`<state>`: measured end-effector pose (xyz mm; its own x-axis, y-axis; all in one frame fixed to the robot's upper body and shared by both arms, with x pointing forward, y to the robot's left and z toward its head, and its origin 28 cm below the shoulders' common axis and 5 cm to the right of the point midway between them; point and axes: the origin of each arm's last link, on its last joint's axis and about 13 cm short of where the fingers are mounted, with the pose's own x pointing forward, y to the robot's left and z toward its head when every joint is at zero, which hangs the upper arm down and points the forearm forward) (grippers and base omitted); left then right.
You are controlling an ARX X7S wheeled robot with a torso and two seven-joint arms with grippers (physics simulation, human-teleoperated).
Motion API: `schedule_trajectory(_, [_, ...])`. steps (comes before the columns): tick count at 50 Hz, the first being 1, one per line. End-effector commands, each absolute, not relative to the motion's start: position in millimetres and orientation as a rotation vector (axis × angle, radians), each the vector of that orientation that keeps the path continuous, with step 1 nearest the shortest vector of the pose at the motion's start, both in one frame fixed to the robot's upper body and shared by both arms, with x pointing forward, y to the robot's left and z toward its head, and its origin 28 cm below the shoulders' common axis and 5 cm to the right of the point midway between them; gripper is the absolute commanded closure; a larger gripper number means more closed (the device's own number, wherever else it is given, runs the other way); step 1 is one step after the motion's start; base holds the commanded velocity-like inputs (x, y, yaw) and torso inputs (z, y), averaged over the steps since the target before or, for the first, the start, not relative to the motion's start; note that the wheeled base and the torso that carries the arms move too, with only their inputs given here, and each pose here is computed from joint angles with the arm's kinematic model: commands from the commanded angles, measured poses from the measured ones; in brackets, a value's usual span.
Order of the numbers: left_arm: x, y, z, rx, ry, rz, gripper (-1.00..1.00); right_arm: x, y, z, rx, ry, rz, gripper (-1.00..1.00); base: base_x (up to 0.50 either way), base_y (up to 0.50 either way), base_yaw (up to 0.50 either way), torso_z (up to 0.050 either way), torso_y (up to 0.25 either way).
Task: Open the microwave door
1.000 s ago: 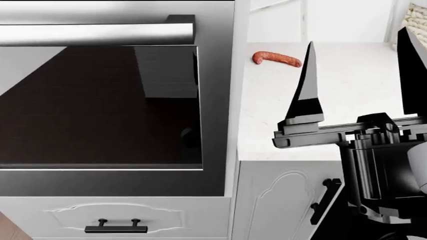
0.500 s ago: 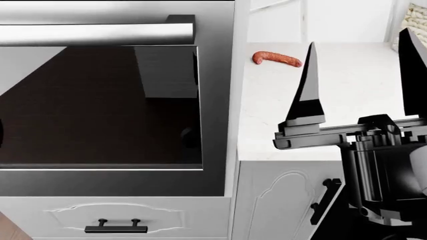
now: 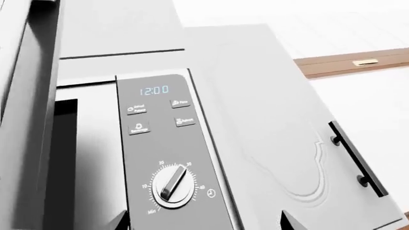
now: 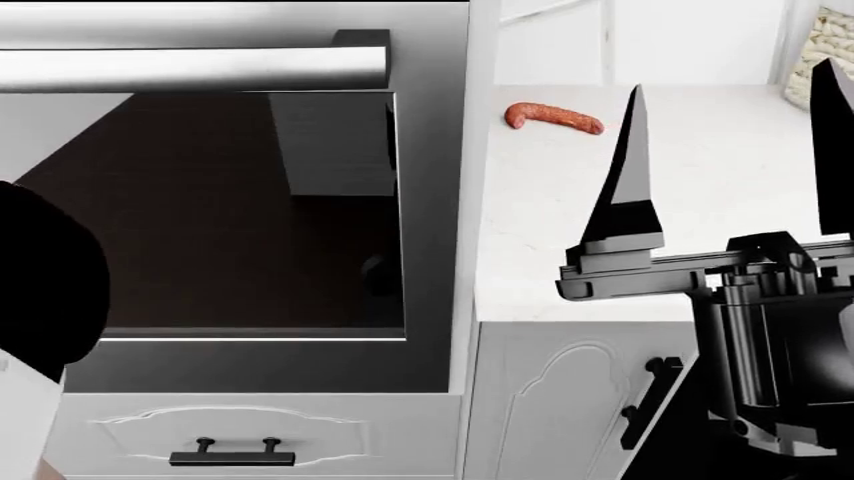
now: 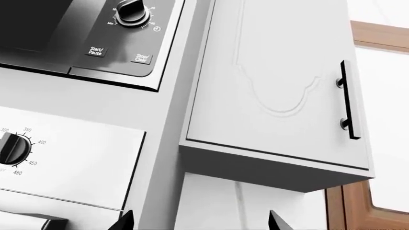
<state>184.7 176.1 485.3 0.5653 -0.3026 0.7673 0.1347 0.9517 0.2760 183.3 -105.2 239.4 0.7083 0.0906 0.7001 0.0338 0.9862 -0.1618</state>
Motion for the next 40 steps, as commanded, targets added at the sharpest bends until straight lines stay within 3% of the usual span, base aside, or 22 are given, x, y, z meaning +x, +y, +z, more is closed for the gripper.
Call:
schedule_trajectory(1, [222, 150, 485, 0.238, -0.859, -0.322, -1.0, 183, -108, 238, -0.163, -0.781, 0.025, -1.0, 0.0, 0.0, 0.0, 0.0, 0.0])
schedule_trajectory(17, [274, 144, 504, 0.264, -0.762, -0.29, -1.0, 183, -107, 233, -0.161, -0.771, 0.031, -1.0, 0.0, 0.0, 0.0, 0.0, 0.0])
schedule_trajectory(40, [303, 164, 522, 0.187, -0.716, -0.166, -1.0, 180, -107, 235, -0.163, -0.776, 0.027, -1.0, 0.0, 0.0, 0.0, 0.0, 0.0])
